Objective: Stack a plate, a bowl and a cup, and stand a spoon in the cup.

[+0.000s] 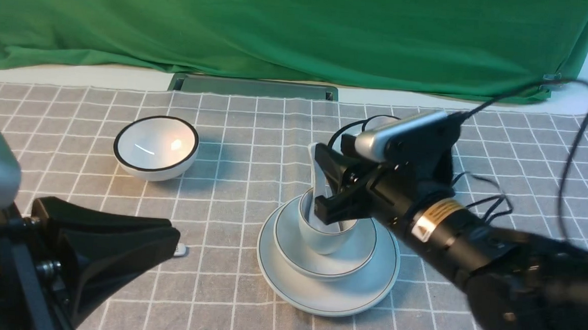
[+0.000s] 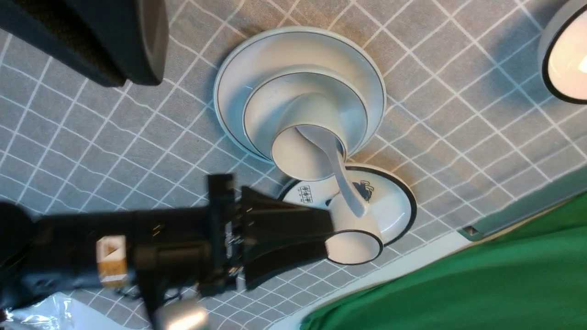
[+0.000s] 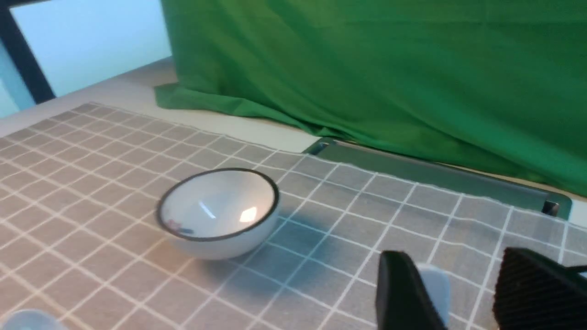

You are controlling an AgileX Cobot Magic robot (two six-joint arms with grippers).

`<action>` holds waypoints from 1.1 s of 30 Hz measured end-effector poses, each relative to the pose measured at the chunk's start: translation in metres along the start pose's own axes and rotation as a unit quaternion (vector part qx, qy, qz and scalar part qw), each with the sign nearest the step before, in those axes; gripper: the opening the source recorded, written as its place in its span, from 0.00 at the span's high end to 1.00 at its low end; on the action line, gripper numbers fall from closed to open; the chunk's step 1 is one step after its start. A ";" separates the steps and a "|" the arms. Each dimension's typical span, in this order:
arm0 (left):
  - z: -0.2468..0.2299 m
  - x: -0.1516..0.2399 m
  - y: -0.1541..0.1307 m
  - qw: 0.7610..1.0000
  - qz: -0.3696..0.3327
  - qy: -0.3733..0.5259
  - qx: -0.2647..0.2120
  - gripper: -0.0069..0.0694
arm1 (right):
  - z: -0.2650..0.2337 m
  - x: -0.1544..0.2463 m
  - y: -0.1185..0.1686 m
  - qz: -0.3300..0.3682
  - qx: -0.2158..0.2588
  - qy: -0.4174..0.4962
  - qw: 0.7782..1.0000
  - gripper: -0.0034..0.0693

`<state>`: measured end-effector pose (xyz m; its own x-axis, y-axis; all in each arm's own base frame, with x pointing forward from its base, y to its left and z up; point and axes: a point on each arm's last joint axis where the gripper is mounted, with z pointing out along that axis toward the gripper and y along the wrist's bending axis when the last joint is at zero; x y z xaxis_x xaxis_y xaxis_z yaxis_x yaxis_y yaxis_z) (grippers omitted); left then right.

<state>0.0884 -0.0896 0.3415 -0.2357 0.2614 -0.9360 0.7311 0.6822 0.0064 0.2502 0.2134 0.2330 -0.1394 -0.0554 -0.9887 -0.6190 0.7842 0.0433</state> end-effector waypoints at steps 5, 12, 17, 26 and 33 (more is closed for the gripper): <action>-0.004 0.021 0.001 0.999 0.001 -0.049 -0.011 0.90 | -0.046 -0.039 0.004 -0.012 -0.016 0.059 0.998 0.51; -0.001 0.072 0.004 0.990 -0.001 -0.139 -0.038 0.90 | -0.117 -0.046 0.004 -0.029 -0.026 0.237 0.971 0.71; 0.005 0.092 0.006 0.983 -0.001 -0.177 -0.052 0.90 | -0.147 -0.046 0.003 -0.017 -0.024 0.301 0.953 0.80; 0.011 0.118 0.006 0.987 -0.002 -0.153 -0.055 0.90 | -0.156 -0.045 0.003 -0.003 -0.019 0.320 0.947 0.79; 0.014 0.129 0.006 0.989 -0.002 -0.137 -0.055 0.90 | -0.156 -0.045 0.003 -0.003 -0.019 0.320 0.947 0.78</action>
<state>0.0711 -0.0613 0.2158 -0.0458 0.0742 -0.9962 0.6534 0.7566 0.0263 0.1342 0.1217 0.3002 -0.5688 -0.4325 -0.6996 -0.6464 0.7610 0.0552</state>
